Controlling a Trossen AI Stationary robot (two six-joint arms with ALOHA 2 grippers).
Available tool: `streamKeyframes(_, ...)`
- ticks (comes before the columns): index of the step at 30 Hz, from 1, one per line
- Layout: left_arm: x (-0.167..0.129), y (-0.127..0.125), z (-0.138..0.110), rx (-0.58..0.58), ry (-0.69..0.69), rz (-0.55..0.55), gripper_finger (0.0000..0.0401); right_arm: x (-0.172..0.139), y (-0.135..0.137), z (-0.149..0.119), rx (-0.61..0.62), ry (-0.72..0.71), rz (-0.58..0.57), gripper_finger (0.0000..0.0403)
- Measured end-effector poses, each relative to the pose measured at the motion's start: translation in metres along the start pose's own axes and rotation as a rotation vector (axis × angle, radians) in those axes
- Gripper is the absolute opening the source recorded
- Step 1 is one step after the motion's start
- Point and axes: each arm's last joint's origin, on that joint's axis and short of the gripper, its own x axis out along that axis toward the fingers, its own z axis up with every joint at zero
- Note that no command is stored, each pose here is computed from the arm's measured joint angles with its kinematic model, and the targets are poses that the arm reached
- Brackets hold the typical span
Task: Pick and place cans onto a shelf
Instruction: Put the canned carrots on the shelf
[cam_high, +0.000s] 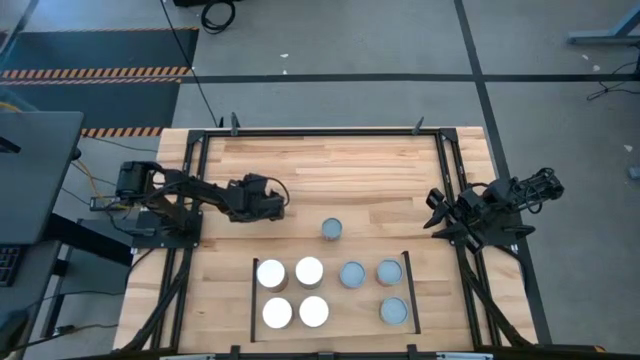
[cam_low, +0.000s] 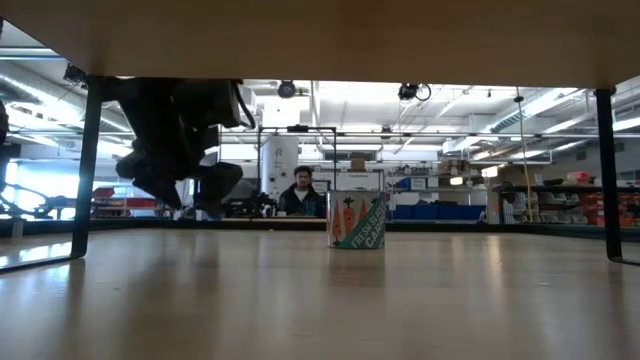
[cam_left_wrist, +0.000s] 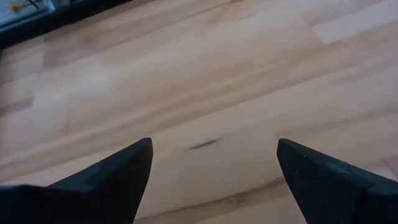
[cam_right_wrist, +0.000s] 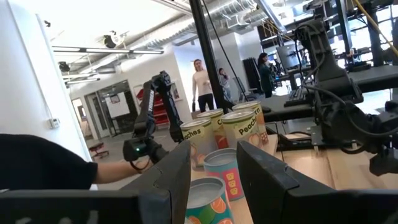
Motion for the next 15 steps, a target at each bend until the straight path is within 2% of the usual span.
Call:
streamKeyframes(4, -0.005, -0.005, -0.001, 0.007, 0.047, -0.048, 0.0352, 0.0, 0.0, 0.0, 0.0, 0.0, 0.0, 0.0137)
streamKeyframes(7, -0.01, -0.009, 0.004, 0.079, 0.113, -0.12, 0.0352, 0.0, 0.0, 0.0, 0.0, 0.0, 0.0, 0.0137)
streamKeyframes(12, -0.02, -0.008, 0.027, 0.233, 0.15, -0.255, 0.0352, 0.0, 0.0, 0.0, 0.0, 0.0, 0.0, 0.0137)
streamKeyframes(15, -0.019, 0.001, 0.043, 0.278, 0.16, -0.306, 0.0352, 0.0, 0.0, 0.0, 0.0, 0.0, 0.0, 0.0137)
